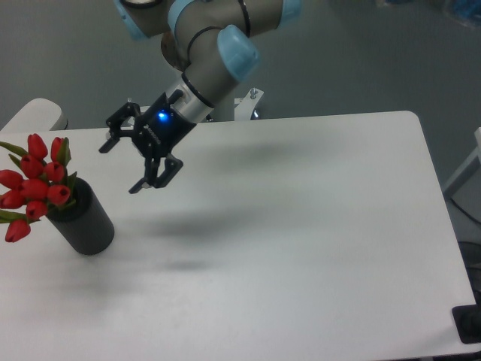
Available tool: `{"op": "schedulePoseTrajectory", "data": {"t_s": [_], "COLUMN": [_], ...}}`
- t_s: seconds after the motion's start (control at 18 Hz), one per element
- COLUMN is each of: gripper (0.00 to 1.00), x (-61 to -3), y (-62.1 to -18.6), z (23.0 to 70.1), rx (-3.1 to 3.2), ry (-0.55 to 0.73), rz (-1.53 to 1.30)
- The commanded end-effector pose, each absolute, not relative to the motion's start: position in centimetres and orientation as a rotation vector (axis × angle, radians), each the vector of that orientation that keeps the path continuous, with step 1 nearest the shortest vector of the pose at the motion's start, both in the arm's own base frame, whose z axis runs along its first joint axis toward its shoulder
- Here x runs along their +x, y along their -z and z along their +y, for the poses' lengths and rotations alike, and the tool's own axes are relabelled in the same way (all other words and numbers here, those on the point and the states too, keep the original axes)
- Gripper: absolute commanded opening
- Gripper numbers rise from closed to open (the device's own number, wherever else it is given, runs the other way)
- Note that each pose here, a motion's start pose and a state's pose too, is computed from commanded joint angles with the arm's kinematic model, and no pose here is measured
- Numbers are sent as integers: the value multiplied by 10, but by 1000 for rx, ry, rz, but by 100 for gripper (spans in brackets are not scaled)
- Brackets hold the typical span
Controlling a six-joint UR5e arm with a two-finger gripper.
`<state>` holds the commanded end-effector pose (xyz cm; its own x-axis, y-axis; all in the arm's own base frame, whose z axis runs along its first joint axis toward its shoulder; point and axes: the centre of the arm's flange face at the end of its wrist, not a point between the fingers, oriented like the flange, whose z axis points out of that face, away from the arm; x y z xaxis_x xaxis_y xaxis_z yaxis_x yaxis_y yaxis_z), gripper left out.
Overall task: Pick up the flowers from the vase
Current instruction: 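Lower the open gripper around the tulip stems above the black vase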
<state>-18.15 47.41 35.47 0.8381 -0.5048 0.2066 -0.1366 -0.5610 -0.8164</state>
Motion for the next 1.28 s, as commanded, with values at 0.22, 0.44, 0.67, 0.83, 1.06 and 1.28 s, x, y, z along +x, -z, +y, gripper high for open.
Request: {"op": "schedulePoseTrajectory", "data": {"t_s": [0.22, 0.44, 0.67, 0.83, 1.06, 1.28], "gripper": [100, 100, 100, 100, 100, 100], "x": [-177, -178, -174, -170, -156, -145], "y": [-353, -346, -339, -332, -327, -328], "z": [476, 478, 482, 492, 505, 517], "rx": [-2139, -2129, -2112, -2104, -2092, -2080], "ry": [551, 574, 615, 617, 629, 630], "rz": [467, 445, 437, 465, 506, 549]}}
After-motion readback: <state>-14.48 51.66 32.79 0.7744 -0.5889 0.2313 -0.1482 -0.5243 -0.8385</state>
